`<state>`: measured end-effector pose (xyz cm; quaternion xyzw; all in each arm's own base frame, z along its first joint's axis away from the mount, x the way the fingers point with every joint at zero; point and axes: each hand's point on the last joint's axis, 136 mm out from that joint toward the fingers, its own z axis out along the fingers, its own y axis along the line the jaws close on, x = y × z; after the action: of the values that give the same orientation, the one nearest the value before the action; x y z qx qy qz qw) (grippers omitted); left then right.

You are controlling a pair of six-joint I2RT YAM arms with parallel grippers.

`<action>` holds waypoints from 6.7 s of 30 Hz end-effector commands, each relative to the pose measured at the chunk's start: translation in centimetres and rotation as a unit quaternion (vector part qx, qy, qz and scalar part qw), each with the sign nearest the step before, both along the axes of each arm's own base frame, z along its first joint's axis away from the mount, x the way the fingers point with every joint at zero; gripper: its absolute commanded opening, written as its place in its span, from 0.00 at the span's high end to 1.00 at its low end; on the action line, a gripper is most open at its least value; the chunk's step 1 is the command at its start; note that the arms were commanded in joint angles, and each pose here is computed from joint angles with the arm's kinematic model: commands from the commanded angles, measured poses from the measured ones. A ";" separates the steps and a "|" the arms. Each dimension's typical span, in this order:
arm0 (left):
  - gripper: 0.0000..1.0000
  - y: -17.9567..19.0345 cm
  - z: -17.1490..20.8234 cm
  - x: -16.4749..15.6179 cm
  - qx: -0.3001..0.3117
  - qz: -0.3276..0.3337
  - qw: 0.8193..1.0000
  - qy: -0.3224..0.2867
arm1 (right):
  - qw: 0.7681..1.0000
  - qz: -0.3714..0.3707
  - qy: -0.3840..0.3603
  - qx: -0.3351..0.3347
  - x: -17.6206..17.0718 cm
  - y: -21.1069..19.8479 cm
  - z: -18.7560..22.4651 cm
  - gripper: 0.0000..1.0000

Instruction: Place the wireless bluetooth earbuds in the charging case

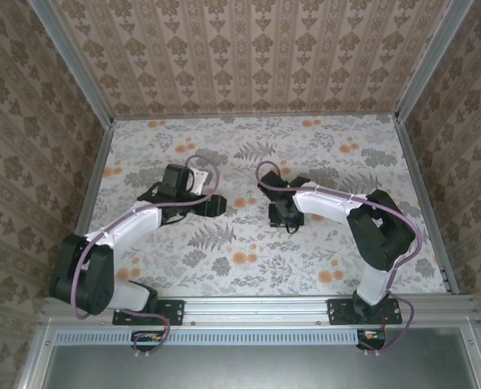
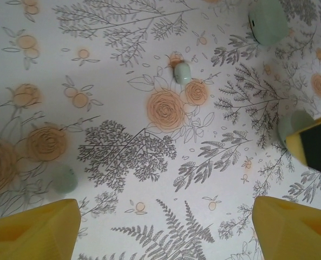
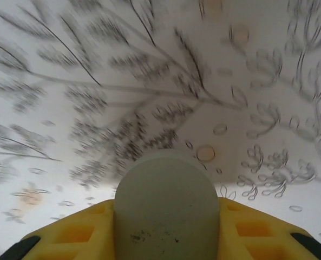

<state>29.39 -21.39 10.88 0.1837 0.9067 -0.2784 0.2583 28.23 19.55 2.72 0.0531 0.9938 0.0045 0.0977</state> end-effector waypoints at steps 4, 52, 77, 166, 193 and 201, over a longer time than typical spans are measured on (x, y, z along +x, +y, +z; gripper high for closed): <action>0.17 -1.8 0.8 -0.4 0.029 -0.022 0.999 0.010 | 0.992 -0.054 -0.038 0.104 0.3 3.6 1.2 0.54; 0.34 -16.3 -8.6 -7.7 0.215 -0.123 0.969 0.016 | 0.949 -0.150 -0.114 0.254 -0.4 -9.5 6.2 0.31; 0.64 -13.3 6.9 -10.3 -0.011 -0.382 0.908 -0.171 | 0.872 0.062 -0.116 0.472 -1.9 0.3 18.0 0.34; 0.32 -7.7 20.5 -5.2 -0.324 -0.247 0.859 -0.310 | 0.721 -0.031 -0.060 0.689 1.9 10.5 29.2 0.81; 0.30 -7.6 20.1 -4.8 -0.340 -0.252 0.853 -0.306 | 0.719 -0.027 -0.067 0.692 1.7 10.8 30.4 0.81; 0.47 -7.6 20.3 -5.0 -0.344 -0.254 0.849 -0.310 | 0.718 -0.024 -0.067 0.692 1.4 11.1 30.7 0.82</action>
<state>24.85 -28.91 30.24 0.3712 0.5680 -0.5523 0.4842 30.13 30.61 30.75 0.1420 0.7171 0.6765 0.0897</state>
